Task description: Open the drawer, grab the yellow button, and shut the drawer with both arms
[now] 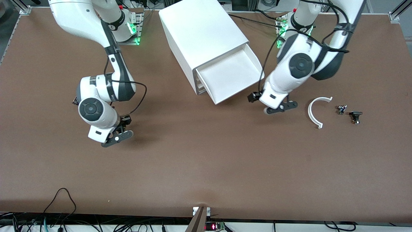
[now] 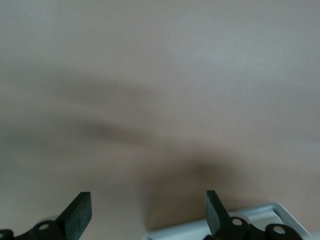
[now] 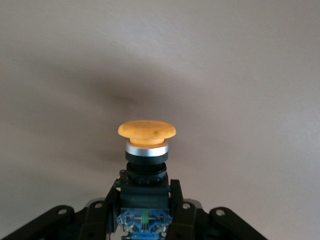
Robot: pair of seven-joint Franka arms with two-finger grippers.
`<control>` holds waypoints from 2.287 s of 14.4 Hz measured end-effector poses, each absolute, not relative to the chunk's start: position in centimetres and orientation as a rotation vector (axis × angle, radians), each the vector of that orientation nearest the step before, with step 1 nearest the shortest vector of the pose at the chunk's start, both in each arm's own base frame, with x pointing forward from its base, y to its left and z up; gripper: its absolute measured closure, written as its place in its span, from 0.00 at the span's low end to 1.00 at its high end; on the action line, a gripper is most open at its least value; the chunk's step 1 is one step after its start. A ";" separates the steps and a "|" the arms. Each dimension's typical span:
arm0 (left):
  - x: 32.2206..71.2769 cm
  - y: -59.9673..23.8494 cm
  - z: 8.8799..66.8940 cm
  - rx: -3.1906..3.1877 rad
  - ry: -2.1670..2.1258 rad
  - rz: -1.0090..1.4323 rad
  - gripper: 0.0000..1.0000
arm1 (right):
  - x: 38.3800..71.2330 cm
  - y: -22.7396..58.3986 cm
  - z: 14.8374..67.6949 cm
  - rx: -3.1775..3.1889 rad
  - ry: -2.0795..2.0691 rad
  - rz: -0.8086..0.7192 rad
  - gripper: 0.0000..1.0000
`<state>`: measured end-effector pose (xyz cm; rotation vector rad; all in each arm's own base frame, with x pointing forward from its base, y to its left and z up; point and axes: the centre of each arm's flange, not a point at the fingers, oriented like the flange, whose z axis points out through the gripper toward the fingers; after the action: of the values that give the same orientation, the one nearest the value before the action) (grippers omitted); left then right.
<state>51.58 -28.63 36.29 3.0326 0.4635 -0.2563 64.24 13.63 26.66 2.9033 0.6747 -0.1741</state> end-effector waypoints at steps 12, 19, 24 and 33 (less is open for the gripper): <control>39.6 -39.0 35.5 2.997 0.382 -0.471 0.00 | 59.4 7.5 19.3 2.904 0.707 0.084 0.44; 41.9 -37.0 36.4 2.969 0.444 -0.421 0.00 | 62.3 9.0 29.5 3.013 0.531 0.127 0.00; 52.8 -23.9 40.4 2.929 0.455 -0.181 0.00 | 64.4 10.5 39.6 3.132 0.466 0.064 0.00; 54.1 -6.6 56.0 3.044 0.520 -0.165 0.00 | 63.6 8.4 53.4 3.202 0.048 -0.152 0.00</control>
<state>54.13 -6.57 56.03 3.0441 0.5200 -0.1649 63.61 8.42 53.36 3.2021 0.0483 -0.1515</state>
